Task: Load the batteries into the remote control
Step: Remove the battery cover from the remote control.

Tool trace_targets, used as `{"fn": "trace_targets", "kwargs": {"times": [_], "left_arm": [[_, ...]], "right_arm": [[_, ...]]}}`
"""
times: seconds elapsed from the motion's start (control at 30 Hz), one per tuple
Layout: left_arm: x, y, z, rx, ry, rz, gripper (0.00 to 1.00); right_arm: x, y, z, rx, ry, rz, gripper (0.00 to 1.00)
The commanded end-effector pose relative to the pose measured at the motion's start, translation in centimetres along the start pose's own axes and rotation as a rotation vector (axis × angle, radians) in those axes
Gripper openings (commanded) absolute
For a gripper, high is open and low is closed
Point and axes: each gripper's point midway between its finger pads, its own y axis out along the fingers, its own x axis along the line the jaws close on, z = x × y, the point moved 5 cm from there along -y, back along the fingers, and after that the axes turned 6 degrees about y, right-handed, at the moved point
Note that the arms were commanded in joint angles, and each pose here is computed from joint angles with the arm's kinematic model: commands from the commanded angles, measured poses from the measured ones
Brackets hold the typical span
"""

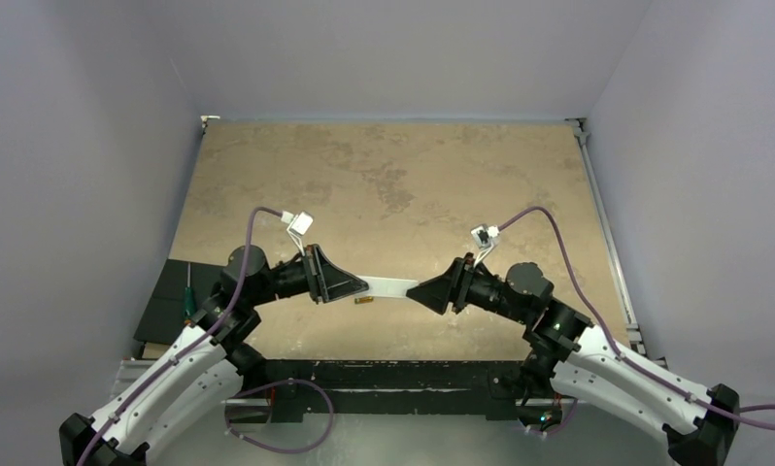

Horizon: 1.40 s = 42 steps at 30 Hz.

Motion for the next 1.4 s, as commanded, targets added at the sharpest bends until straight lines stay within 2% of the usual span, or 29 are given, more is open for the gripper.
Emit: {"fn": "trace_targets", "kwargs": {"times": [0.0,0.5,0.9,1.1,1.23,1.37], "left_arm": [[-0.95,0.09,-0.80,-0.032,0.028,0.053,0.00],[-0.72,0.27,-0.53,-0.022,0.024,0.066,0.00],[-0.60,0.26,-0.28,-0.012,0.025,0.071,0.00],[-0.57,0.23,-0.24,-0.013,0.026,0.070,0.00],[-0.61,0.22,-0.37,-0.022,0.027,0.069,0.00],[-0.60,0.26,-0.44,-0.027,0.026,0.067,0.00]], "right_arm": [[0.84,0.39,-0.98,-0.059,0.018,-0.041,0.65],[1.34,0.72,-1.00,-0.060,0.042,-0.084,0.54],[1.21,0.77,-0.91,-0.065,0.052,-0.090,0.38],[1.12,0.67,-0.83,-0.065,0.052,-0.091,0.24],[0.99,0.51,-0.80,-0.072,0.056,-0.089,0.02],[0.92,0.18,-0.85,-0.087,0.060,-0.088,0.00]]}}
